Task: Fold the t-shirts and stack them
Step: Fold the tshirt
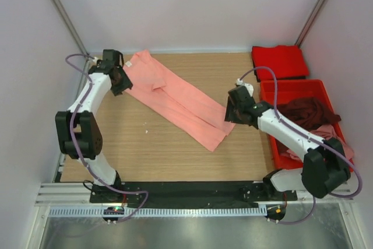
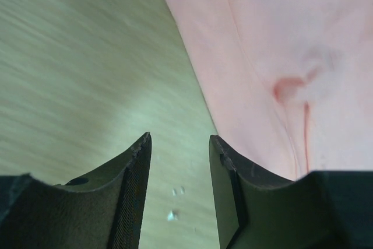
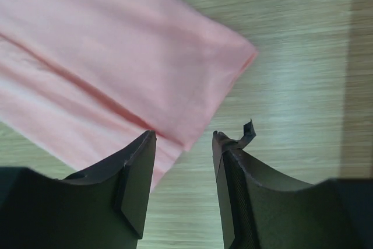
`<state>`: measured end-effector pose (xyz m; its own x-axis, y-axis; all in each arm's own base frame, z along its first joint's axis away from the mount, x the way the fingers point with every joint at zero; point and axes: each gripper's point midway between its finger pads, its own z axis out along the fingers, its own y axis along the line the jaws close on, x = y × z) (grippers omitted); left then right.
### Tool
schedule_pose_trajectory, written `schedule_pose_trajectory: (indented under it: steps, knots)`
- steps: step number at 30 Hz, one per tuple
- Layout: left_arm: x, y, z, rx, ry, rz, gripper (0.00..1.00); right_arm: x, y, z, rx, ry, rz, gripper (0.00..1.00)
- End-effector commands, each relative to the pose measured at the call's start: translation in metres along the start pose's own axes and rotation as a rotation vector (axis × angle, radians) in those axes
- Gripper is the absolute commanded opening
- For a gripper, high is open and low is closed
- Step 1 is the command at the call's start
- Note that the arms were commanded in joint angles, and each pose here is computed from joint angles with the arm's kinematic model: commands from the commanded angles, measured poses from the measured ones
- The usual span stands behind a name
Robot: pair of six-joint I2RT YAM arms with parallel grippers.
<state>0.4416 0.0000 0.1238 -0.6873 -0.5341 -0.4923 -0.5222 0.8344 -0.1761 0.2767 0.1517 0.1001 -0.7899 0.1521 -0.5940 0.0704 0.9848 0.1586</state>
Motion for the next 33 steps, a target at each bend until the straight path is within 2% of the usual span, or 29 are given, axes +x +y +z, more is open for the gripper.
schedule_pose_trajectory:
  steps: [1,2,4,5,7,12,22,27,33]
  knots:
    - [0.049,-0.043,-0.045,0.197,0.009,0.034,0.46,-0.018,-0.015,0.012,-0.015,0.056,-0.111,0.51]
    - [0.078,-0.04,-0.038,0.204,0.054,0.046,0.46,-0.025,-0.015,0.017,-0.018,0.062,-0.107,0.51]
    - [0.114,-0.067,-0.057,0.33,0.11,0.045,0.46,-0.023,-0.02,0.037,-0.037,0.144,-0.095,0.51]
    - [0.146,-0.063,-0.053,0.336,0.174,0.052,0.46,-0.021,-0.02,0.042,-0.052,0.171,-0.092,0.5]
    - [0.186,-0.078,-0.065,0.399,0.229,0.101,0.46,-0.015,-0.019,0.05,-0.071,0.224,-0.1,0.5]
    - [0.241,-0.088,-0.079,0.428,0.272,0.121,0.46,-0.019,-0.029,0.069,-0.04,0.258,-0.104,0.5]
    - [0.303,-0.126,-0.082,0.512,0.345,0.023,0.5,-0.054,-0.051,0.069,-0.058,0.252,-0.043,0.52]
    - [0.322,-0.15,-0.091,0.545,0.296,-0.012,0.51,-0.051,-0.06,0.079,-0.069,0.291,-0.016,0.52]
    - [0.364,-0.153,-0.077,0.479,0.387,-0.003,0.51,-0.04,-0.067,0.089,-0.109,0.352,0.027,0.52]
